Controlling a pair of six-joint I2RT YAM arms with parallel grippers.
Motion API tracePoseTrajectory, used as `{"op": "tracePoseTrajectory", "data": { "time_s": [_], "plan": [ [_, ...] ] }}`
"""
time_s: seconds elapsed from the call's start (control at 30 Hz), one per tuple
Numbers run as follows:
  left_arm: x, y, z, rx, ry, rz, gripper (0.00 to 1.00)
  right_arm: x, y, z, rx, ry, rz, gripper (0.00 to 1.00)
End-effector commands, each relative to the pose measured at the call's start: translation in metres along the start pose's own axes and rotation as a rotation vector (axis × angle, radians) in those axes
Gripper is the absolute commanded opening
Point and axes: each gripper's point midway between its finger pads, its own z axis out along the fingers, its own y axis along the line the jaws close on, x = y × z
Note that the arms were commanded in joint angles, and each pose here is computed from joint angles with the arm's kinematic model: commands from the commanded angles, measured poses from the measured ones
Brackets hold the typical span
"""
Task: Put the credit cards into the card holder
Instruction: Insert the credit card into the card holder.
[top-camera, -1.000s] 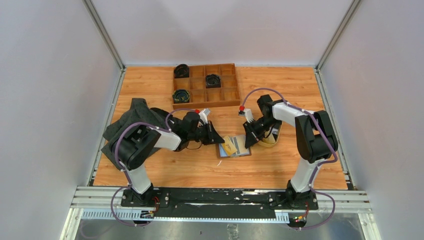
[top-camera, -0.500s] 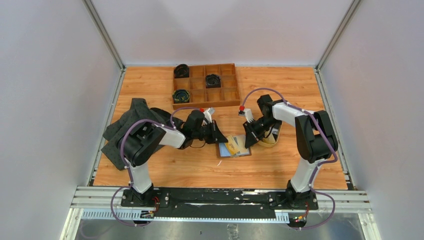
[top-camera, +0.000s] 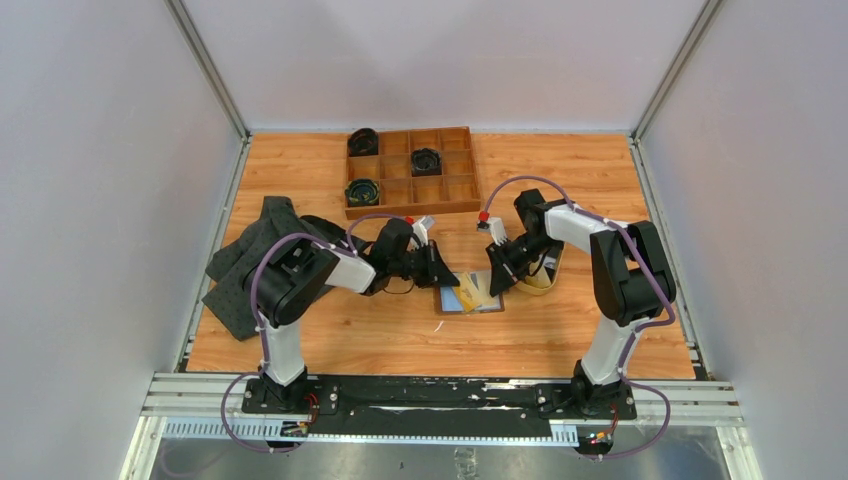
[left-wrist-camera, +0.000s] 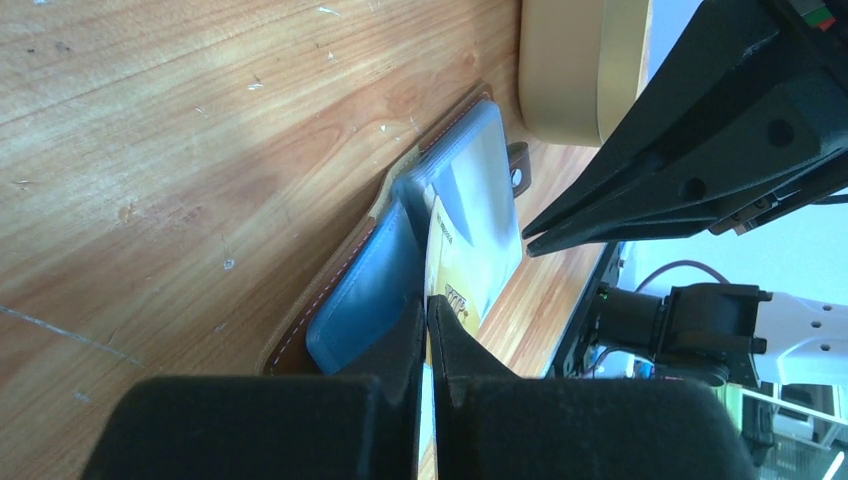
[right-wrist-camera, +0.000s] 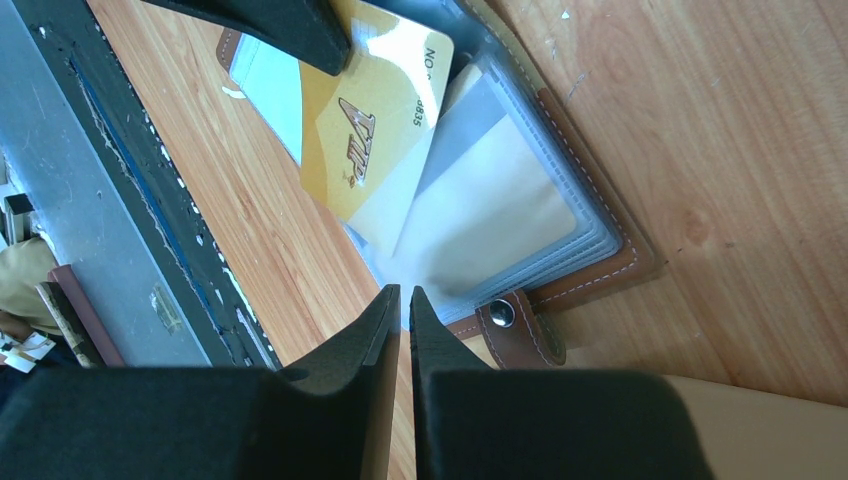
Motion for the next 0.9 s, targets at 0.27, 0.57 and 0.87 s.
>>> {"op": "tracePoseTrajectory", "data": {
  "time_s": [0.27,0.57,0.87],
  "plan": [
    [0.013,0.008,0.005,-0.020,0.067,-0.014,0.00,-0.004,0.003,-0.009,0.008,-0.028,-0.001,0.12],
    [0.016,0.008,0.002,-0.037,0.096,-0.007,0.00,-0.003,0.002,-0.008,0.011,-0.021,0.004,0.12],
    [0.024,0.006,0.003,-0.015,0.150,-0.030,0.00,-0.003,0.001,-0.008,0.016,-0.021,0.005,0.12]
  ]
}}
